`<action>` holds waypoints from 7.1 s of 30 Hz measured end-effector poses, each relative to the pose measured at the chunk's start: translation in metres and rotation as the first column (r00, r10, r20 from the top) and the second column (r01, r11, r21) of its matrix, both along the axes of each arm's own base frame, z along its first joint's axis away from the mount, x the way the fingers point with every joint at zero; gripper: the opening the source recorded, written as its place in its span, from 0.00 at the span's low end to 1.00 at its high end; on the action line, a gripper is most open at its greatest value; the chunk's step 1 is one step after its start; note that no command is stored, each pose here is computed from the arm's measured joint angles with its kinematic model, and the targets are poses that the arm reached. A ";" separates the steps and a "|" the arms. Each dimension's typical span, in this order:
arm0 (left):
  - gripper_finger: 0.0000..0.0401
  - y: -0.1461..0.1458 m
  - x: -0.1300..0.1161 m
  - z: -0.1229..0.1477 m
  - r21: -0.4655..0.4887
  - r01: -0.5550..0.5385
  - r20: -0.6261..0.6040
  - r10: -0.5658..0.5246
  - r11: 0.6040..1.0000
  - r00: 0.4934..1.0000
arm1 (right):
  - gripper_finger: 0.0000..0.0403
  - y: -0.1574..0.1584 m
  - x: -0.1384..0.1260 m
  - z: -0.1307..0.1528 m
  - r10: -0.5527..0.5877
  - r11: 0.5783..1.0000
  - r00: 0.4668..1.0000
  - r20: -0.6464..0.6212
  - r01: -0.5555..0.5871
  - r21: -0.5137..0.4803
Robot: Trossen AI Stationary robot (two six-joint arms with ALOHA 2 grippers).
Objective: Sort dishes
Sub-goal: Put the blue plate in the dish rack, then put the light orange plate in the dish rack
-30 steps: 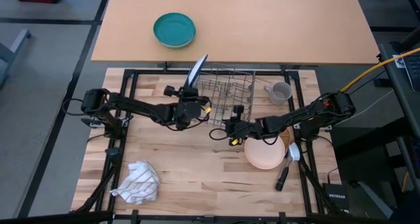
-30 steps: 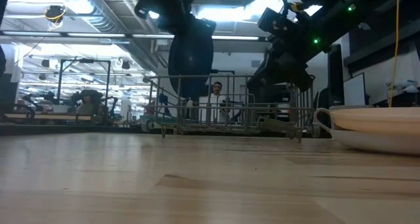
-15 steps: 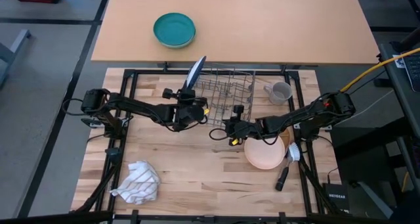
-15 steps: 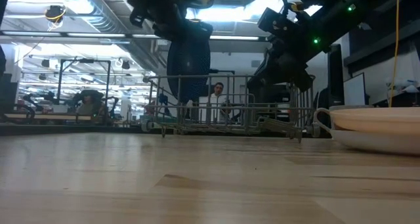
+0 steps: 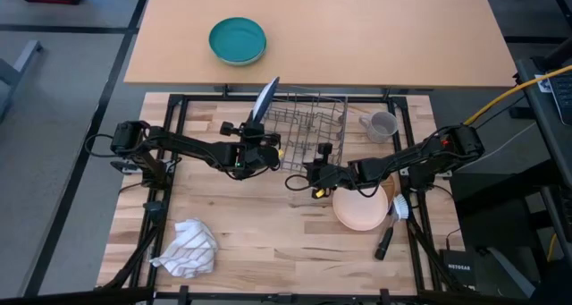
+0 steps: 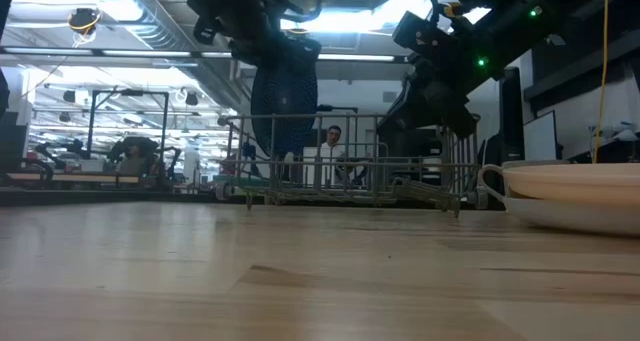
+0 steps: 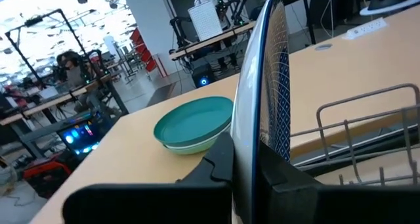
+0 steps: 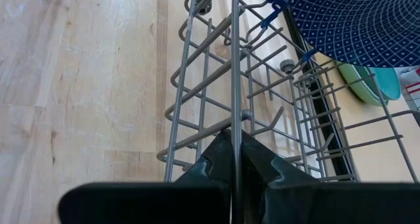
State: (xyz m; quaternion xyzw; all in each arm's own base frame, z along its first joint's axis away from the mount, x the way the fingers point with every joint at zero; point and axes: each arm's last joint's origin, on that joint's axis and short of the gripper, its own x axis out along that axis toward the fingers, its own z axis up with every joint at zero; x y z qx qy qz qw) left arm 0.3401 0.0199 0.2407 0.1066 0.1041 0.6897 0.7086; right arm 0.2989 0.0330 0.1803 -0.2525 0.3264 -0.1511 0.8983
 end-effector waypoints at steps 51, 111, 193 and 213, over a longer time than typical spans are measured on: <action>0.00 0.002 0.005 -0.005 0.004 -0.007 -0.079 0.008 1.000 0.997 | 0.03 0.001 0.000 0.000 0.019 1.000 1.000 0.001 -0.019 0.017; 0.33 -0.028 0.016 -0.060 -0.241 0.242 0.133 -0.215 0.940 0.968 | 0.03 0.000 0.000 0.000 0.012 1.000 1.000 0.000 -0.012 0.011; 0.38 -0.095 -0.020 0.024 -0.415 0.707 0.090 -0.747 0.573 0.658 | 0.35 0.030 -0.061 0.089 0.494 0.601 0.805 0.328 -0.589 0.540; 0.38 -0.106 -0.020 0.021 -0.482 0.764 0.145 -0.821 0.429 0.552 | 0.35 0.110 -0.096 0.035 -0.021 0.462 0.987 -0.158 0.150 0.874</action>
